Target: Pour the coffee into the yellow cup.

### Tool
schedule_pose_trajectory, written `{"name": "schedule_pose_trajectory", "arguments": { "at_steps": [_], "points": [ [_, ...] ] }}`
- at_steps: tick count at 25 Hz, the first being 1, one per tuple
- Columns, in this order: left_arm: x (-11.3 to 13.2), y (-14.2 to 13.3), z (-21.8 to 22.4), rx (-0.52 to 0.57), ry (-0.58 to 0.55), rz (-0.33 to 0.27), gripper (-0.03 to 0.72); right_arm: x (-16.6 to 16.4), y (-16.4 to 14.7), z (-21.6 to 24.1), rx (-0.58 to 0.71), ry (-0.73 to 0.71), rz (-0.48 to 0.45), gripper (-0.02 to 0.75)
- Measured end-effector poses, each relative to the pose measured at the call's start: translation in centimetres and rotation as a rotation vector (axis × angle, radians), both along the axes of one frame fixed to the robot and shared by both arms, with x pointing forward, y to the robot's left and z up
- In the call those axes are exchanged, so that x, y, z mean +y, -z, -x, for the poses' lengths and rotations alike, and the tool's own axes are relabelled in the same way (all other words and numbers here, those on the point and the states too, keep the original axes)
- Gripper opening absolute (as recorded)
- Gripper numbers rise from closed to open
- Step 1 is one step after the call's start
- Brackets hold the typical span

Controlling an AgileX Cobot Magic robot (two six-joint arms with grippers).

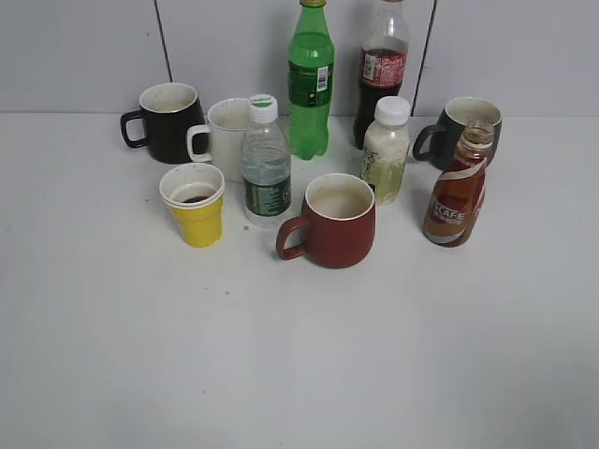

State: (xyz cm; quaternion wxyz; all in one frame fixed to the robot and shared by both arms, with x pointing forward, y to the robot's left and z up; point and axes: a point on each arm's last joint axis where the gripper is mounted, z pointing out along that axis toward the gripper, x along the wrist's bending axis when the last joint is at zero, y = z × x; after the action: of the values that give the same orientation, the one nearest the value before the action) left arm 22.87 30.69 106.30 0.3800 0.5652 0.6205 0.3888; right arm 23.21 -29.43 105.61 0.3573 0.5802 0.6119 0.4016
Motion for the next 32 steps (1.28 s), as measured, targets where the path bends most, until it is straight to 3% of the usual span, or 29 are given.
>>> {"name": "schedule_pose_trajectory", "arguments": {
  "at_steps": [6, 32],
  "points": [
    [0.04, 0.00, -0.03, 0.000, 0.044, 0.000, 0.260, 0.00, 0.00, 0.00, 0.000, 0.000, 0.000, 0.586],
    [0.04, 0.00, -0.03, 0.000, 0.045, 0.000, 0.241, 0.11, 0.00, 0.01, 0.001, -0.008, -0.011, 0.587]
  ]
}}
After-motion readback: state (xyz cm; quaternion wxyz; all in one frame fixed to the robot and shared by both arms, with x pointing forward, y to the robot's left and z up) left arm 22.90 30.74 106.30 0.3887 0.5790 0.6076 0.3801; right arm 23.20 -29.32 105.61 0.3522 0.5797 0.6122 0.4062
